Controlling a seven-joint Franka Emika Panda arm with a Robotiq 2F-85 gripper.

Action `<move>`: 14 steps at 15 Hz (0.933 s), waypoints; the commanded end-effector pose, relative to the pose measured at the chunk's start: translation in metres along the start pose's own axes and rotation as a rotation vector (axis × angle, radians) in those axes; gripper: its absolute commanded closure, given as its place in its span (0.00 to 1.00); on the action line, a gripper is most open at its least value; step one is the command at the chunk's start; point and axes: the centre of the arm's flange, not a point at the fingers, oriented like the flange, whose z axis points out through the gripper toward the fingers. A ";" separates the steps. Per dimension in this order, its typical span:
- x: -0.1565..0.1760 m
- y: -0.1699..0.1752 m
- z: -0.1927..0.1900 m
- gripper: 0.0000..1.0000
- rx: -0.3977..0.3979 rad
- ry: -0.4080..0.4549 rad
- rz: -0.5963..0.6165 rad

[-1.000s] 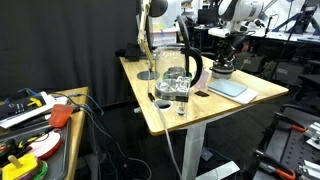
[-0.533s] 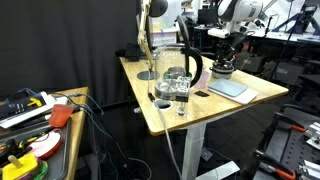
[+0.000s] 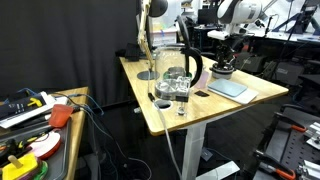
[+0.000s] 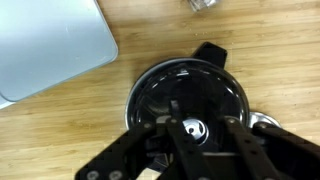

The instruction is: Put the black lid on the gray pot

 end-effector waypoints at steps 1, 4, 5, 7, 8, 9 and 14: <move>-0.001 -0.002 -0.001 0.44 -0.001 -0.002 0.006; 0.000 -0.001 -0.007 0.24 0.008 -0.012 0.013; 0.000 -0.002 -0.010 0.18 0.014 -0.017 0.014; 0.000 -0.003 -0.023 0.05 0.047 -0.025 0.015; 0.000 -0.002 -0.033 0.01 0.064 -0.032 0.010; -0.001 -0.001 -0.043 0.00 0.081 -0.038 0.002; -0.011 0.036 -0.100 0.00 0.104 -0.063 -0.167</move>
